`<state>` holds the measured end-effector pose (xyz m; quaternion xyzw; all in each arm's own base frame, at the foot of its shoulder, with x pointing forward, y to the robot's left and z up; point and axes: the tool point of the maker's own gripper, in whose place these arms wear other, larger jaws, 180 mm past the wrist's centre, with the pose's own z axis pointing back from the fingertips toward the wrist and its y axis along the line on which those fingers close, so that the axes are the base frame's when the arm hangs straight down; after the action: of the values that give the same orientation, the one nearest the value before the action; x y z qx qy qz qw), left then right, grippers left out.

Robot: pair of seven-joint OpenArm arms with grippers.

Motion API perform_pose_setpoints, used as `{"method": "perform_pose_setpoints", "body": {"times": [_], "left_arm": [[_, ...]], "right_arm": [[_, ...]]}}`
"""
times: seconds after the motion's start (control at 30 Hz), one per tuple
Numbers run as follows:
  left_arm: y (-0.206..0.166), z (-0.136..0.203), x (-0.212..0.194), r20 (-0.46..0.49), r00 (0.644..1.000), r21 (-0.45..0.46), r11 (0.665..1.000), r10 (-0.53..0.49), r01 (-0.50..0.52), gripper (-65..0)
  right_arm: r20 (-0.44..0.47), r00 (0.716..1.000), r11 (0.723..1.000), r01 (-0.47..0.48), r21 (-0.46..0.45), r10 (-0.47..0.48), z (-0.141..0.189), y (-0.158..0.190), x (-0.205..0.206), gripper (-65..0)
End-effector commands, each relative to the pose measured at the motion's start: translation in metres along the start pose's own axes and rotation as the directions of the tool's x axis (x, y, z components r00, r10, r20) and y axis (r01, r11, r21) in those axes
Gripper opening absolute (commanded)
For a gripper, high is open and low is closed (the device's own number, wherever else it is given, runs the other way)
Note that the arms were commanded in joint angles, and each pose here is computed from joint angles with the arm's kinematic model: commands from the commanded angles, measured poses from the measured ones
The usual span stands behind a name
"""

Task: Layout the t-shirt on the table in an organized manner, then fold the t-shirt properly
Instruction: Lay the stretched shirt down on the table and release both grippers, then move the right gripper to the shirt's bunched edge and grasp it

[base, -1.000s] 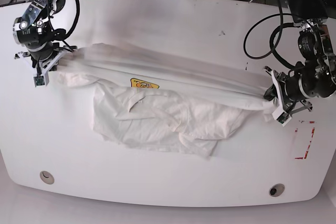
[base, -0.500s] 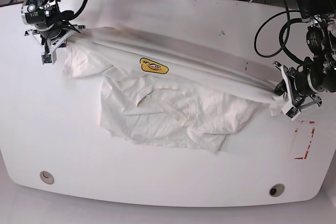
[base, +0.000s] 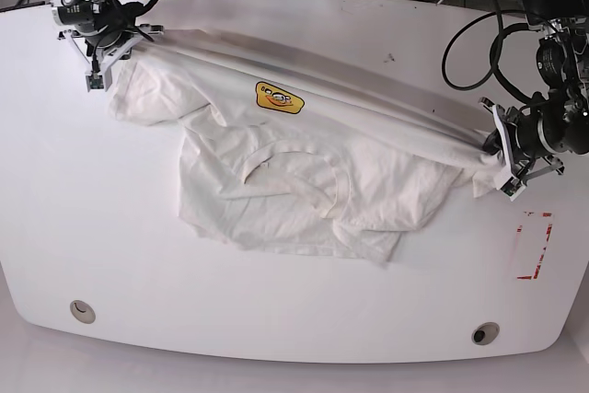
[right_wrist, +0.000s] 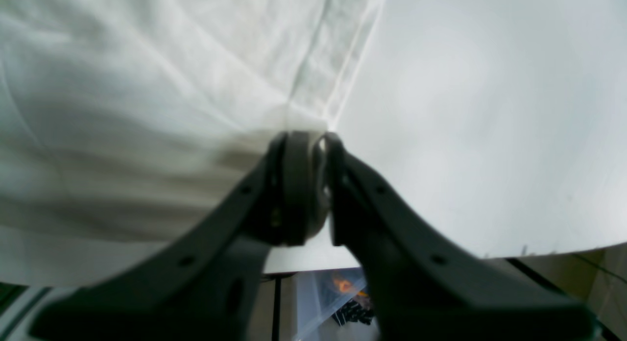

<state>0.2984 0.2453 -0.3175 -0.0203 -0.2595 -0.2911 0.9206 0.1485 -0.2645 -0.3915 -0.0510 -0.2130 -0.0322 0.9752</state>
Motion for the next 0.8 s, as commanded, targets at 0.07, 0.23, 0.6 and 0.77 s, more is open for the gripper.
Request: {"method": "perform_pose_setpoints", "body": {"times": [0.07, 0.23, 0.6, 0.77], "left_arm": [[0.024, 0.015, 0.002, -0.013, 1.000, 0.080, 0.997, -0.021, 0.022, -65.0], [0.030, 0.019, -0.001, -0.026, 0.999, 0.096, 0.995, -0.030, 0.032, -65.0], [0.032, 0.020, -0.001, -0.029, 0.999, 0.100, 0.994, -0.031, 0.034, -52.4], [0.032, 0.020, -0.001, -0.029, 0.999, 0.100, 0.994, -0.031, 0.034, -52.4]], "right_arm": [[-0.019, 1.000, 0.999, -0.006, -0.036, 0.005, 0.005, -0.009, -0.009, -39.6], [-0.025, 1.000, 0.999, -0.005, -0.040, 0.004, 0.006, -0.010, -0.011, -23.1], [0.111, 0.990, 0.995, -0.088, 0.042, 0.083, 0.009, -0.001, 0.031, -27.1], [0.262, 0.962, 0.985, -0.111, 0.135, 0.073, 0.018, 0.012, 0.075, -27.1]]}}
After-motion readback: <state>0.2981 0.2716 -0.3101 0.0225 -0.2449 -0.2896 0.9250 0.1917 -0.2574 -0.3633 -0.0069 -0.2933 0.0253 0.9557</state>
